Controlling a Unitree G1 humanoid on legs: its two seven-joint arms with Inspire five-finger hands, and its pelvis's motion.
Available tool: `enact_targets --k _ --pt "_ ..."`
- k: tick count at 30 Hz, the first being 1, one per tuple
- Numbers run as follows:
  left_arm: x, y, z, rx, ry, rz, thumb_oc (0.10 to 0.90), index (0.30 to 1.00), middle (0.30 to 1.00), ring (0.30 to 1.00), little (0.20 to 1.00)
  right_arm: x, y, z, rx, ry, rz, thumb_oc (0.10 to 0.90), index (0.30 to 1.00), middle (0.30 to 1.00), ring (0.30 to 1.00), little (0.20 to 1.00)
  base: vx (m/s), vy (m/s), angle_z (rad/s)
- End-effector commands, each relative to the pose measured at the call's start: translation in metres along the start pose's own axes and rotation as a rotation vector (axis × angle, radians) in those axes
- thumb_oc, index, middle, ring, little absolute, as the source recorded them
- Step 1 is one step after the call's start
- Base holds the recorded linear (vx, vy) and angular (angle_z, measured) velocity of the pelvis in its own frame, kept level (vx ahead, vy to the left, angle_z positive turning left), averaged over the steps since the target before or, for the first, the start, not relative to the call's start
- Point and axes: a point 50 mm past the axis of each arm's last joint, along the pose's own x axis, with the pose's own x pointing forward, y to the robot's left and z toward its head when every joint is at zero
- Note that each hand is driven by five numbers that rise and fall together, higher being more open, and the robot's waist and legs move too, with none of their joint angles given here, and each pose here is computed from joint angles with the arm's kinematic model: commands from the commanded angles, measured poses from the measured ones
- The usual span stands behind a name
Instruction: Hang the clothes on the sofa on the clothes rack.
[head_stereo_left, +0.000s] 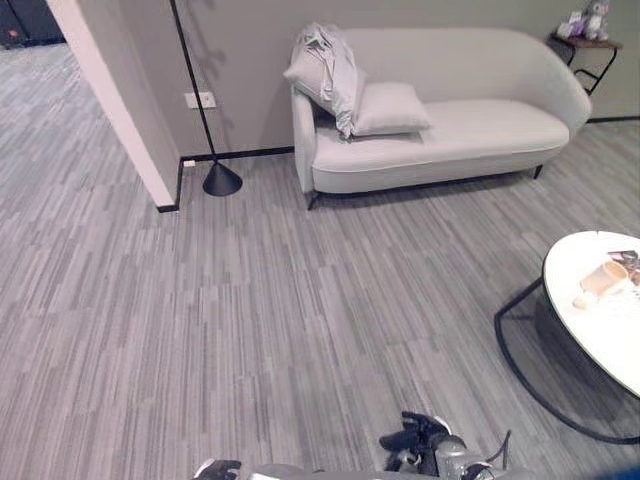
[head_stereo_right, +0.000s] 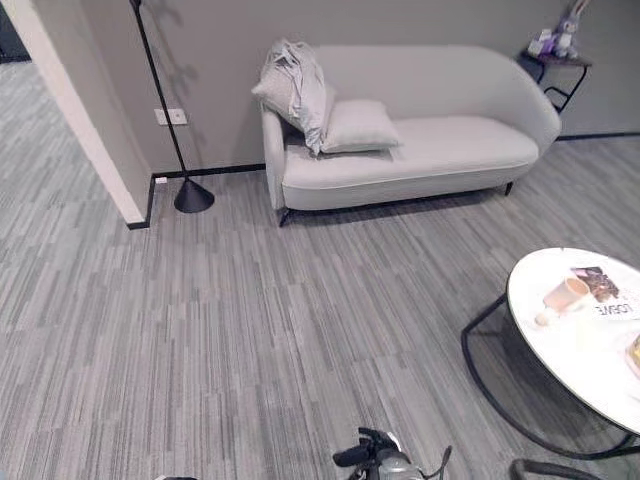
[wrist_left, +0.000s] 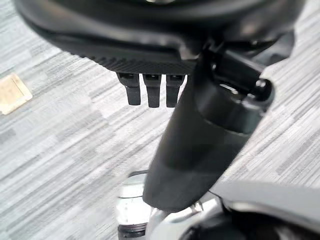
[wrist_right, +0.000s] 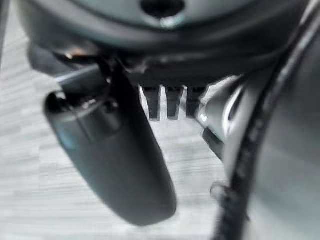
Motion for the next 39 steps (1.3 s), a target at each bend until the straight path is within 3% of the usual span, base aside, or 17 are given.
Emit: enact_targets --k 1,3,6,10,13,17,20,26,27,32,33,36,37,39 --pt "0.000 -0.007 0.001 -0.021 0.011 -0.025 0.800 0.900 0.900 0.900 0.900 -0.009 -0.001 -0.059 0.074 0.232 -0.050 0.800 0.900 0.900 0.900 0.900 0.43 0.015 0.13" --pt "-0.002 -0.006 -0.013 -0.029 0.057 -0.028 0.800 0.900 0.900 0.900 0.900 -0.016 -0.016 -0.083 0.224 0.329 -0.113 0.800 0.900 0.900 0.900 0.900 0.67 0.014 0.15" --pt "-0.003 -0.010 -0.019 0.005 0.071 -0.056 0.800 0.900 0.900 0.900 0.900 -0.021 -0.020 -0.096 0.296 0.389 -0.126 0.800 0.900 0.900 0.900 0.900 0.80 -0.019 0.74" --pt "-0.002 -0.009 -0.013 0.009 0.057 -0.069 0.800 0.900 0.900 0.900 0.900 -0.020 -0.018 -0.094 0.249 0.393 -0.097 0.800 0.900 0.900 0.900 0.900 0.41 -0.042 0.29" --pt "0.000 0.000 -0.002 -0.064 0.021 -0.055 0.800 0.900 0.900 0.900 0.900 -0.018 -0.010 -0.089 0.172 0.376 -0.021 0.800 0.900 0.900 0.900 0.900 0.39 -0.040 0.03" --pt "-0.001 0.006 -0.010 -0.225 0.055 -0.012 0.800 0.900 0.900 0.900 0.900 -0.013 -0.009 -0.072 0.203 0.317 0.027 0.800 0.900 0.900 0.900 0.900 0.33 0.093 -0.03" --pt "-0.003 0.000 -0.024 -0.382 0.116 -0.007 0.800 0.900 0.900 0.900 0.900 -0.012 -0.007 -0.067 0.252 0.291 0.031 0.800 0.900 0.900 0.900 0.900 0.38 0.291 -0.25" --pt "-0.006 -0.006 -0.038 -0.423 0.159 -0.029 0.800 0.900 0.900 0.900 0.900 -0.013 0.002 -0.068 0.315 0.296 0.058 0.800 0.900 0.900 0.900 0.900 0.42 0.312 -0.35" --pt "-0.011 -0.009 -0.058 -0.485 0.226 -0.027 0.800 0.900 0.900 0.900 0.900 -0.016 0.003 -0.079 0.401 0.320 0.046 0.800 0.900 0.900 0.900 0.900 0.63 0.518 0.35" --pt "-0.014 -0.013 -0.068 -0.351 0.254 -0.048 0.800 0.900 0.900 0.900 0.900 -0.019 0.009 -0.089 0.357 0.347 0.088 0.800 0.900 0.900 0.900 0.900 0.55 0.587 0.14" --pt "-0.010 -0.003 -0.054 -0.197 0.198 -0.045 0.800 0.900 0.900 0.900 0.900 -0.015 0.004 -0.080 0.318 0.301 0.089 0.800 0.900 0.900 0.900 0.900 0.44 0.479 0.28" --pt "-0.006 0.005 -0.040 -0.092 0.157 -0.030 0.800 0.900 0.900 0.900 0.900 -0.011 0.008 -0.063 0.248 0.235 0.118 0.800 0.900 0.900 0.900 0.900 0.36 0.282 0.45" --pt "-0.005 0.009 -0.032 -0.069 0.130 -0.021 0.800 0.900 0.900 0.900 0.900 -0.008 0.012 -0.053 0.195 0.193 0.136 0.733 0.799 0.799 0.799 0.799 0.27 0.021 0.34" --pt "-0.004 0.013 -0.027 -0.070 0.108 -0.008 0.800 0.900 0.900 0.900 0.900 -0.007 0.015 -0.048 0.143 0.173 0.148 0.726 0.789 0.789 0.789 0.789 0.20 -0.101 0.17"
